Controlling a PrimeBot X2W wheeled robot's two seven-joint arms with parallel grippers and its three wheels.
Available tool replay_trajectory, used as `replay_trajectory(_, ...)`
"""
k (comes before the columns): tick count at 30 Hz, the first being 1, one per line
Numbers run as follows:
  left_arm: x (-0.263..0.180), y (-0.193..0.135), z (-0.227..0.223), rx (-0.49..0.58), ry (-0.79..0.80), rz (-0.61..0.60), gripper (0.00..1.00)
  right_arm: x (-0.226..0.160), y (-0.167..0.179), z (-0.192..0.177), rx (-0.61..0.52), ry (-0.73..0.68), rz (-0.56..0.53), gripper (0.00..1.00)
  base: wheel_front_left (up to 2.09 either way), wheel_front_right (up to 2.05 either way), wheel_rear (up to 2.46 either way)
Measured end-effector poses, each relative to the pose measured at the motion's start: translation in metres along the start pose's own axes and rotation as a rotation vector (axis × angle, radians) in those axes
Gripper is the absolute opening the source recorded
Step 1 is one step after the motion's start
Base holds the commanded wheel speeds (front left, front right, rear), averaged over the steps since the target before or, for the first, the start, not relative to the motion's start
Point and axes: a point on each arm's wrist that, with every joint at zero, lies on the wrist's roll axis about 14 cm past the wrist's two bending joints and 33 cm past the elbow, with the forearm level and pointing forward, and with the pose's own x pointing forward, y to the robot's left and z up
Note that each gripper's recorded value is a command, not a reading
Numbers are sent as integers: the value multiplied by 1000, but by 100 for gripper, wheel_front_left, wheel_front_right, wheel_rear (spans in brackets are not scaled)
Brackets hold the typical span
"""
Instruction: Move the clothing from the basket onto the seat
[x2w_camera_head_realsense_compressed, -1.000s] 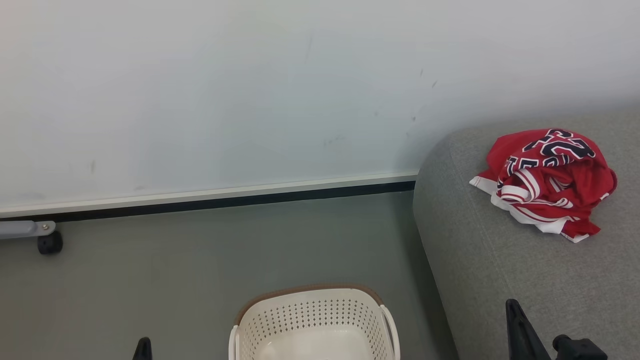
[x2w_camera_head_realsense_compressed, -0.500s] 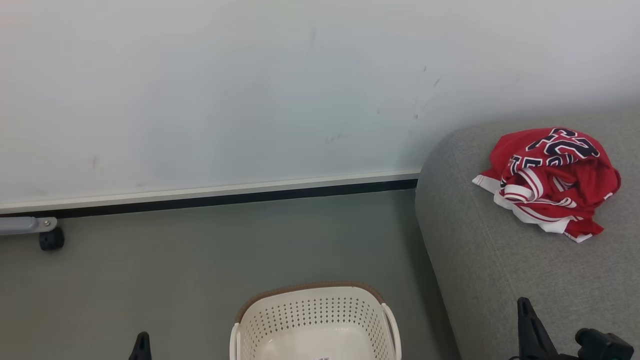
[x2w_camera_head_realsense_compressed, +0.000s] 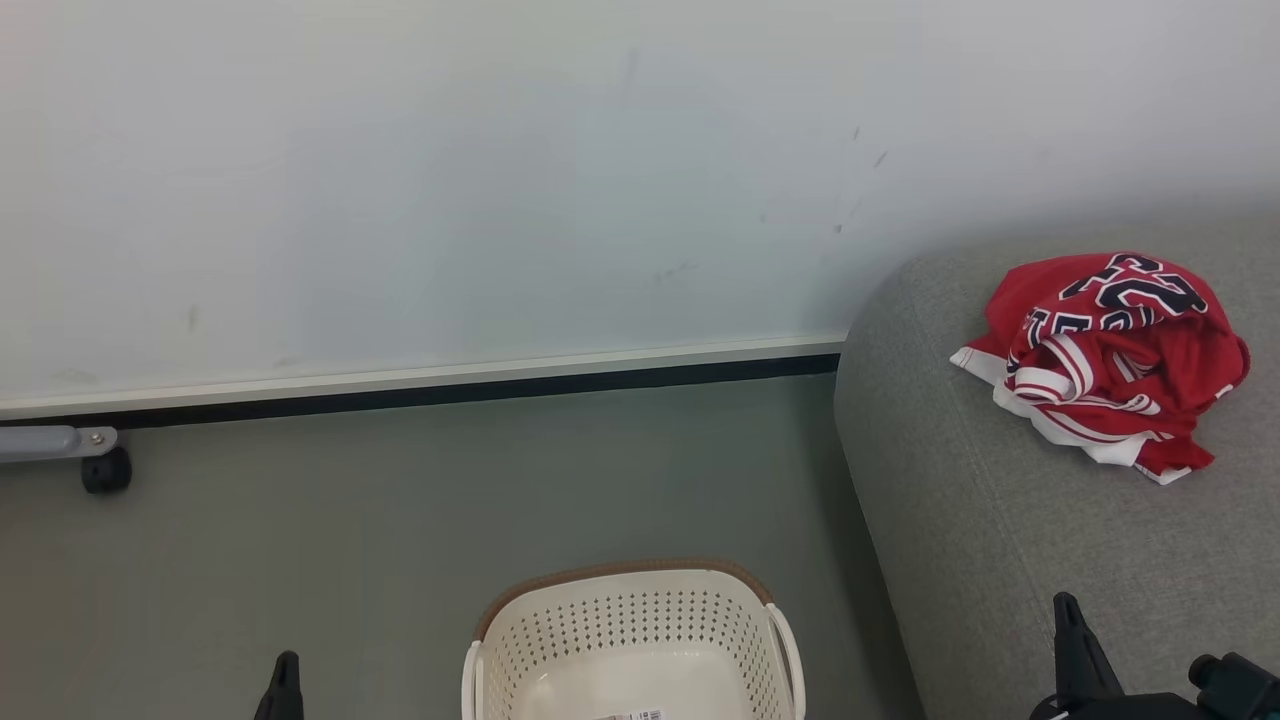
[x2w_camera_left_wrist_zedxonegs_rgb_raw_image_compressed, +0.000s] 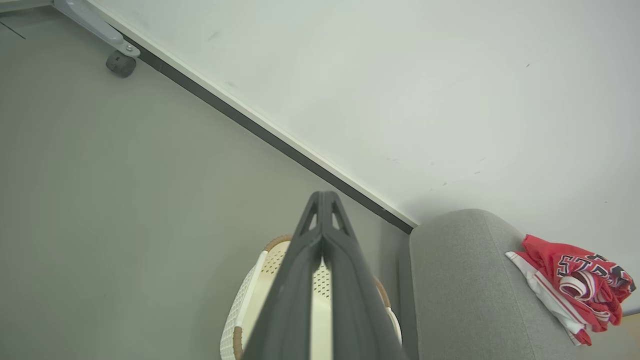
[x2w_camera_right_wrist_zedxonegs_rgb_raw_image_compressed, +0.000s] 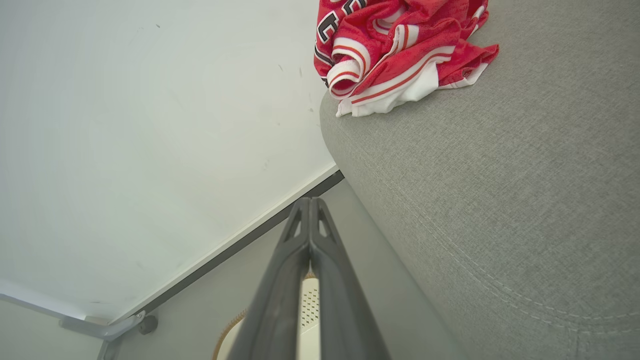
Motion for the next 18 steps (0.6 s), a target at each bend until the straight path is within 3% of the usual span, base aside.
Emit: replay_trajectory(18,11,-6,5,-244,17,-22,0,10,-3,3,285,26,-6,0,0,0,0)
